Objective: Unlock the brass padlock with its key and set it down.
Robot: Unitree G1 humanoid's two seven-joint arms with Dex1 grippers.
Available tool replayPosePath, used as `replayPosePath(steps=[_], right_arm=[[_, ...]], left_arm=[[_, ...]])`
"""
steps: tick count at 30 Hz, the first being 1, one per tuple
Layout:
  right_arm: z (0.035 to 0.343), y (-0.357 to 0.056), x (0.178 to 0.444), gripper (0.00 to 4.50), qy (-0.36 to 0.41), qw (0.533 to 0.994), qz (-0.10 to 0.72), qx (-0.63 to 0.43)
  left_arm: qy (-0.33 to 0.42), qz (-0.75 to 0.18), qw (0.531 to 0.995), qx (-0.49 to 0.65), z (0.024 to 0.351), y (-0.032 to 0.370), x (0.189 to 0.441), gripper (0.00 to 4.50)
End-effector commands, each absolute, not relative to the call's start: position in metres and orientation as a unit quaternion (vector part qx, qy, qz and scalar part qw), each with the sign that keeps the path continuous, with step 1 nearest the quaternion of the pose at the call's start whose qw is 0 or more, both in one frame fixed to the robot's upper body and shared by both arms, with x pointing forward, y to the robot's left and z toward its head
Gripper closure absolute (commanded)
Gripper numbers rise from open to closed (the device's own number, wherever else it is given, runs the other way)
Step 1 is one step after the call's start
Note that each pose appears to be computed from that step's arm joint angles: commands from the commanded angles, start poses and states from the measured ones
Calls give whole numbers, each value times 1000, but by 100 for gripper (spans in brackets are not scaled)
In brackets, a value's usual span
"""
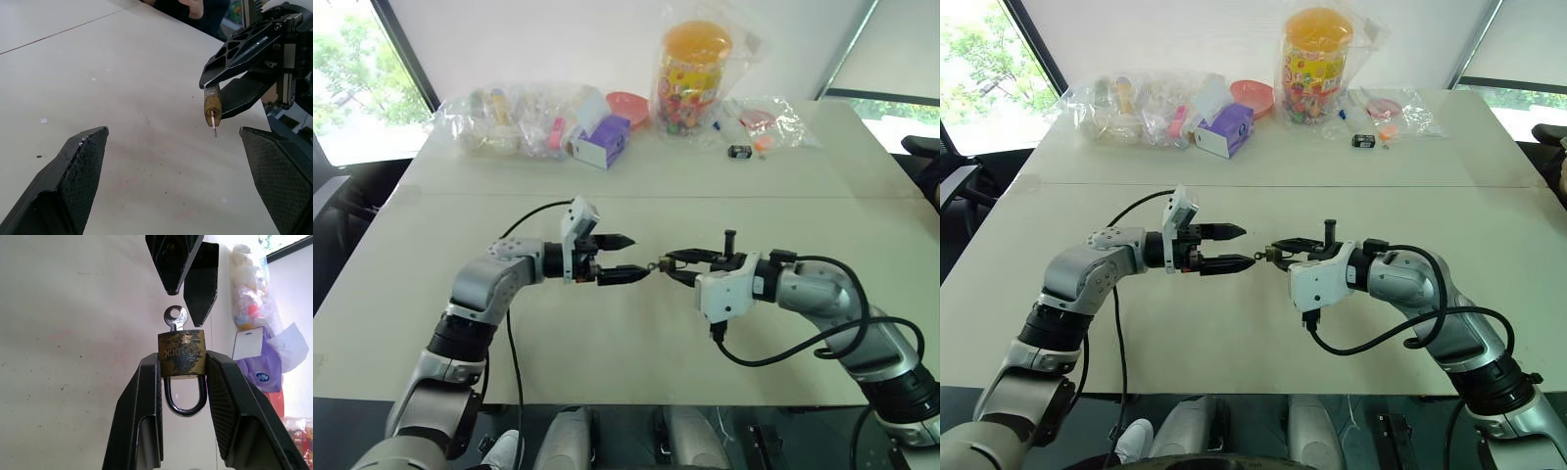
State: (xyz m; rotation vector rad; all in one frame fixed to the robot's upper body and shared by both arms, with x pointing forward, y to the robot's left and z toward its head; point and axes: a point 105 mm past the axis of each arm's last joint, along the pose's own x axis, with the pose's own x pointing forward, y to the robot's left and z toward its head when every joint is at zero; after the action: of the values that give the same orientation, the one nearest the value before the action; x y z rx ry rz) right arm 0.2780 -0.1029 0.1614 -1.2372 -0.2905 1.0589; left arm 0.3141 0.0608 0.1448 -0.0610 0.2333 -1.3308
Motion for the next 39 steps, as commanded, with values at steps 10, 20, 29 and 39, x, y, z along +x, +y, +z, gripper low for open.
replayPosePath(steps=[10, 20, 29, 39], right_arm=[[176, -95, 268, 383, -153, 669, 473, -553], [166, -94, 265, 383, -124, 670, 496, -539], [142, -94, 262, 383, -74, 642, 544, -536], [144, -97, 270, 383, -81, 637, 533, -551]], left_arm=[[78, -631, 772, 1, 145, 46, 316, 438], [20, -622, 776, 101, 146, 40, 318, 446], [-121, -585, 748, 288, 152, 29, 327, 446], [81, -657, 749, -9, 154, 38, 304, 323]])
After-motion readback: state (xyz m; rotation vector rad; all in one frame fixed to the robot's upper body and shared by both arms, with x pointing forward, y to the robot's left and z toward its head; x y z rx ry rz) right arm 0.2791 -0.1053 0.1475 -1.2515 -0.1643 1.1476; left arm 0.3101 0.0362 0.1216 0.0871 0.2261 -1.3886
